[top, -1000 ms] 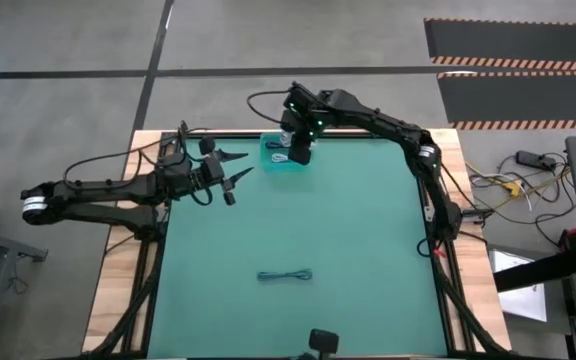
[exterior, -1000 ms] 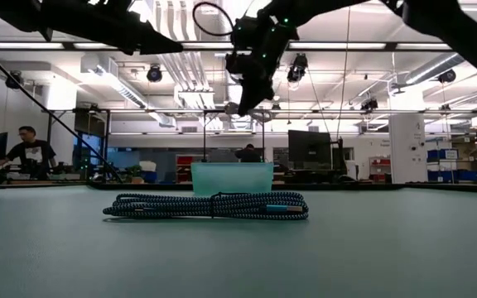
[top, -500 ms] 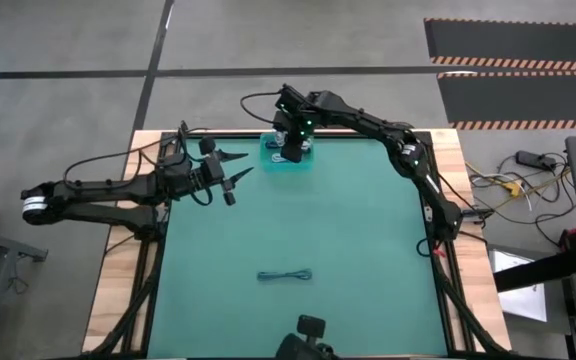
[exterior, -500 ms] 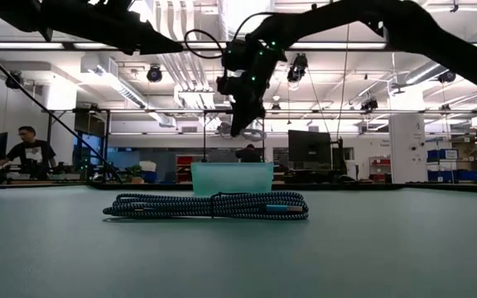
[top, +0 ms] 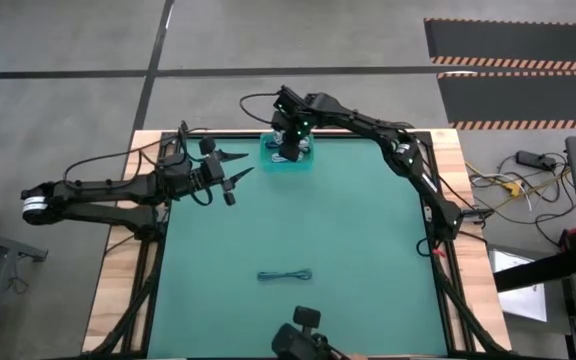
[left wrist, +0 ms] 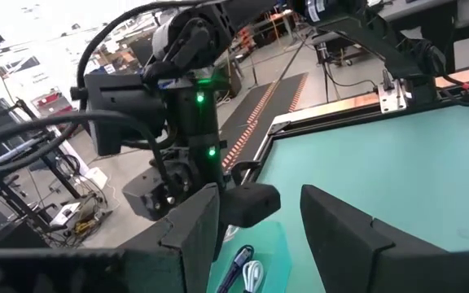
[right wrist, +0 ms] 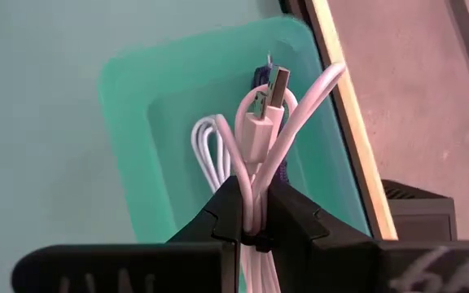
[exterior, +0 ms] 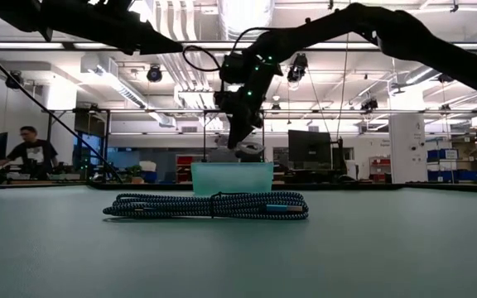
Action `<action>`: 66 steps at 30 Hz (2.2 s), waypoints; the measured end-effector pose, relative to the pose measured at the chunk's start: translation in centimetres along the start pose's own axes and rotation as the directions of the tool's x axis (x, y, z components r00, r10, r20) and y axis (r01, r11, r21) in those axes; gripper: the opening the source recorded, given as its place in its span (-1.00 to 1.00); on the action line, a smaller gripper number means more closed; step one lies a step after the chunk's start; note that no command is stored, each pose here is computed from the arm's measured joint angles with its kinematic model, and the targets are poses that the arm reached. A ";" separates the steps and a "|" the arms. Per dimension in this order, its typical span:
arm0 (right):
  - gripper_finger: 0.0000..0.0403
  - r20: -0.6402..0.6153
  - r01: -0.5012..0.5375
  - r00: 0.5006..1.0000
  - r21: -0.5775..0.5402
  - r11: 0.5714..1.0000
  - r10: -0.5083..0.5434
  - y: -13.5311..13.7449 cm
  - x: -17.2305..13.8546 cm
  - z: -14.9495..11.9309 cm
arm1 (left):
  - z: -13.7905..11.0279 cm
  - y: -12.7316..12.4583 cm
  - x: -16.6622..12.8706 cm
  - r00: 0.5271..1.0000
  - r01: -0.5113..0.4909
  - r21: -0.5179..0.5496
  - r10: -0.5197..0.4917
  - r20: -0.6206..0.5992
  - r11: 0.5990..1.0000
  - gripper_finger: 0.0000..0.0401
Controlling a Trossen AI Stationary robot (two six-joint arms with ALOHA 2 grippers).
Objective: Pick and place USB-C Cables
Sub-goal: Put the white charger cable into the green bin, then put the blue charger cable into the green bin
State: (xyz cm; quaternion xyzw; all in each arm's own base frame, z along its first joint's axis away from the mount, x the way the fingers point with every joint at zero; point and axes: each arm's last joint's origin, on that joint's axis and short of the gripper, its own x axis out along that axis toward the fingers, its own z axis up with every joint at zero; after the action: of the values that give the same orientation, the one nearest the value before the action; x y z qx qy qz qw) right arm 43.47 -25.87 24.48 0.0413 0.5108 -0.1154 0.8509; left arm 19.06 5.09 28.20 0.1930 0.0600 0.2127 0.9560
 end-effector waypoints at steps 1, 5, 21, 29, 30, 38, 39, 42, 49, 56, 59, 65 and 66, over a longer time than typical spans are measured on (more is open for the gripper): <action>-0.86 -0.006 -0.001 1.000 0.000 1.000 0.001 0.0 0.1 -0.1 | 0.0 0.0 0.0 1.000 0.000 0.000 0.000 0.000 1.000 -0.20; -0.86 0.005 0.002 1.000 -0.011 1.000 -0.002 -0.1 0.6 0.0 | 0.0 0.0 0.0 1.000 0.000 0.000 0.000 0.000 1.000 -0.20; -0.86 -0.032 0.015 0.999 -0.070 0.997 -0.017 -0.3 3.8 -0.7 | 0.0 0.0 0.0 1.000 0.001 0.001 -0.001 -0.002 1.000 -0.20; -0.86 -0.065 0.016 0.998 -0.089 0.996 -0.022 -0.3 5.5 -1.2 | -0.1 0.0 0.0 1.000 0.004 0.003 -0.004 -0.008 1.000 -0.20; -0.86 -0.069 0.027 0.997 -0.091 0.995 -0.034 -0.4 5.6 -1.2 | -0.1 0.0 0.0 1.000 0.004 0.002 -0.004 -0.008 1.000 -0.20; -0.86 -0.071 0.036 0.997 -0.101 0.994 -0.043 -0.5 5.8 -1.4 | -0.1 0.0 0.0 1.000 0.005 0.003 -0.005 -0.012 1.000 -0.20; -0.86 -0.073 0.035 0.996 -0.102 0.994 -0.042 -0.5 5.8 -1.4 | -0.1 0.0 0.0 1.000 0.005 0.003 -0.005 -0.012 1.000 -0.20; -0.86 -0.079 0.033 0.996 -0.102 0.994 -0.041 -0.4 5.9 -1.5 | -0.1 0.0 0.0 1.000 0.005 0.003 -0.005 -0.012 1.000 -0.20; -0.86 -0.091 0.027 0.995 -0.102 0.994 -0.037 -0.4 6.3 -1.9 | -0.1 0.0 0.0 1.000 0.005 0.002 -0.005 -0.012 1.000 -0.20; -0.78 -0.088 0.028 0.995 -0.100 0.995 -0.037 -0.4 6.4 -1.8 | -0.1 0.0 0.0 1.000 0.005 0.002 -0.005 -0.012 1.000 -0.20; -0.70 -0.088 0.029 0.995 -0.100 0.995 -0.037 -0.4 6.4 -1.8 | -0.1 0.0 0.0 1.000 0.005 0.002 -0.005 -0.012 1.000 -0.20; -0.51 -0.085 0.031 0.996 -0.084 0.996 -0.038 -0.4 6.3 -1.8 | -0.1 0.0 0.0 1.000 0.005 0.002 -0.005 -0.011 1.000 -0.20; -0.48 -0.085 0.031 0.996 -0.080 0.996 -0.038 -0.4 6.3 -1.8 | -0.1 0.0 0.0 1.000 0.005 0.002 -0.005 -0.011 1.000 -0.20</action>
State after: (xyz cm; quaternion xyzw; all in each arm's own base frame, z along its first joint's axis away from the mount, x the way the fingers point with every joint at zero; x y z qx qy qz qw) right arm 44.67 -26.87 18.13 0.0036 0.5519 -0.1080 0.8268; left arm 19.04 5.08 28.08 0.1925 0.0660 0.2113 0.9560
